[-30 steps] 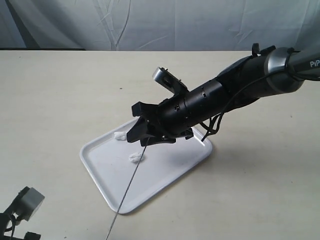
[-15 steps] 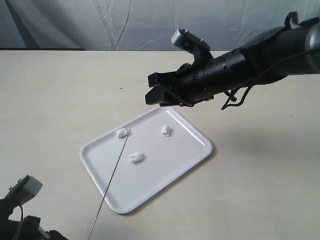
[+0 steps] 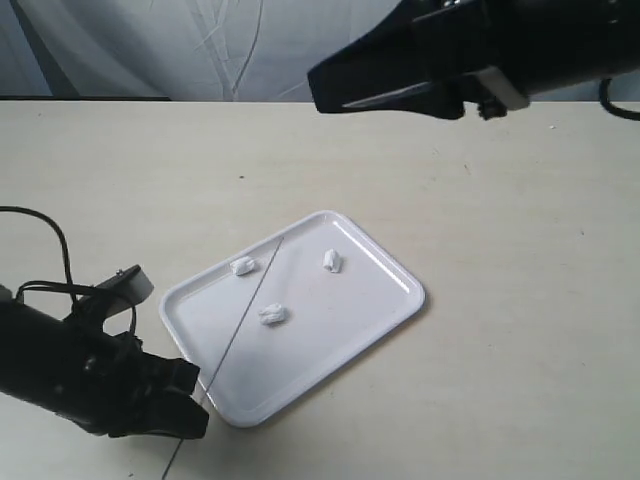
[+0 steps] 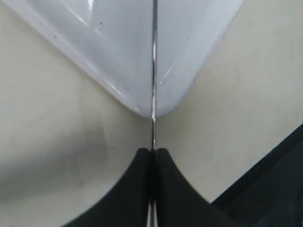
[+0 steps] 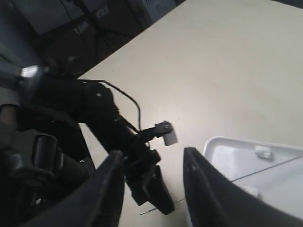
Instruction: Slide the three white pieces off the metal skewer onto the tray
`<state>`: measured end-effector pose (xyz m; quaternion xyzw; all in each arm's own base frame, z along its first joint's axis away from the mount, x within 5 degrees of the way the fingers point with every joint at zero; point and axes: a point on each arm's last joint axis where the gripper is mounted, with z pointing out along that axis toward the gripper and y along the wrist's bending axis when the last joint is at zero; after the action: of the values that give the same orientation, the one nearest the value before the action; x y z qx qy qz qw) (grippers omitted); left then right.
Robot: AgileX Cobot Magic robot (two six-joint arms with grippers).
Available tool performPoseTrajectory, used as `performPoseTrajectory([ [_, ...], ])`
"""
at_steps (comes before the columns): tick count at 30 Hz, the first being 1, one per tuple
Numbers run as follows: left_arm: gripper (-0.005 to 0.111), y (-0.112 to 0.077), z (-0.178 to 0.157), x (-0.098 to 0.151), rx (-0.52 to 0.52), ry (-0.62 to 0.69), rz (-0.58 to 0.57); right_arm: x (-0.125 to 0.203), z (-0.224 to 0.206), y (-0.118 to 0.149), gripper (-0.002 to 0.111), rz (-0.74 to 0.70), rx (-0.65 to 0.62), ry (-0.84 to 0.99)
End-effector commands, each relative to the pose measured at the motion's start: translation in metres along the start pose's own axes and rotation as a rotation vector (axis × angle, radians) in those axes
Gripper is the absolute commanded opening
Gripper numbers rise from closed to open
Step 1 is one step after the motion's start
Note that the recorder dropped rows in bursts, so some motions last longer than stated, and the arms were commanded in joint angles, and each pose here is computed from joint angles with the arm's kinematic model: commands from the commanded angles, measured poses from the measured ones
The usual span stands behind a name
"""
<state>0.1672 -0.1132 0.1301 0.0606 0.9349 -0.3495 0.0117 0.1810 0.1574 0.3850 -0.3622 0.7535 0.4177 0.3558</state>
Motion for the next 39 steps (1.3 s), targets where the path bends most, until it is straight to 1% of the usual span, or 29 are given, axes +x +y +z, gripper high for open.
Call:
performPoseTrajectory([
  [1, 0.000, 0.006, 0.012, -0.012, -0.019, 0.046, -0.010, 0.001, -0.035, 0.037, 0.039, -0.086, -0.049, -0.045],
  [3, 0.002, 0.007, 0.016, -0.017, -0.018, 0.061, -0.010, 0.003, -0.050, 0.053, 0.039, -0.131, -0.048, -0.076],
  [6, 0.007, 0.007, 0.016, -0.018, -0.012, 0.066, -0.011, 0.005, -0.064, 0.065, 0.039, -0.181, -0.034, -0.105],
  [13, 0.023, 0.005, 0.016, -0.017, 0.004, 0.080, -0.012, 0.014, -0.085, 0.085, 0.039, -0.222, -0.013, -0.130],
  [18, 0.025, 0.004, 0.016, -0.016, 0.017, 0.090, 0.001, 0.020, -0.094, 0.093, 0.039, -0.212, -0.009, -0.114],
  [20, 0.024, 0.004, 0.015, -0.018, 0.013, 0.066, 0.055, 0.024, -0.096, 0.097, 0.039, -0.218, -0.025, -0.100],
  [22, 0.021, 0.003, 0.012, -0.020, -0.003, 0.037, 0.118, 0.027, -0.099, 0.101, 0.039, -0.227, -0.032, -0.096],
  [25, 0.013, 0.000, 0.004, -0.022, -0.032, -0.010, 0.291, 0.030, -0.104, 0.103, 0.039, -0.245, -0.002, -0.126],
  [26, 0.009, -0.002, 0.001, -0.022, -0.035, -0.026, 0.321, 0.031, -0.106, 0.103, 0.039, -0.251, 0.015, -0.140],
  [28, 0.000, -0.008, -0.005, -0.023, -0.029, -0.067, 0.334, 0.037, -0.110, 0.104, 0.039, -0.271, 0.056, -0.166],
  [31, 0.000, -0.017, -0.019, -0.026, -0.053, -0.174, 0.382, 0.048, -0.114, 0.104, 0.039, -0.289, 0.105, -0.192],
  [35, 0.000, -0.026, -0.045, -0.029, -0.155, -0.352, 0.448, 0.066, -0.114, 0.098, 0.039, -0.272, 0.160, -0.210],
  [39, 0.000, -0.032, -0.075, -0.024, -0.265, -0.577, 0.462, 0.082, -0.111, 0.081, 0.039, -0.201, 0.292, -0.229],
])
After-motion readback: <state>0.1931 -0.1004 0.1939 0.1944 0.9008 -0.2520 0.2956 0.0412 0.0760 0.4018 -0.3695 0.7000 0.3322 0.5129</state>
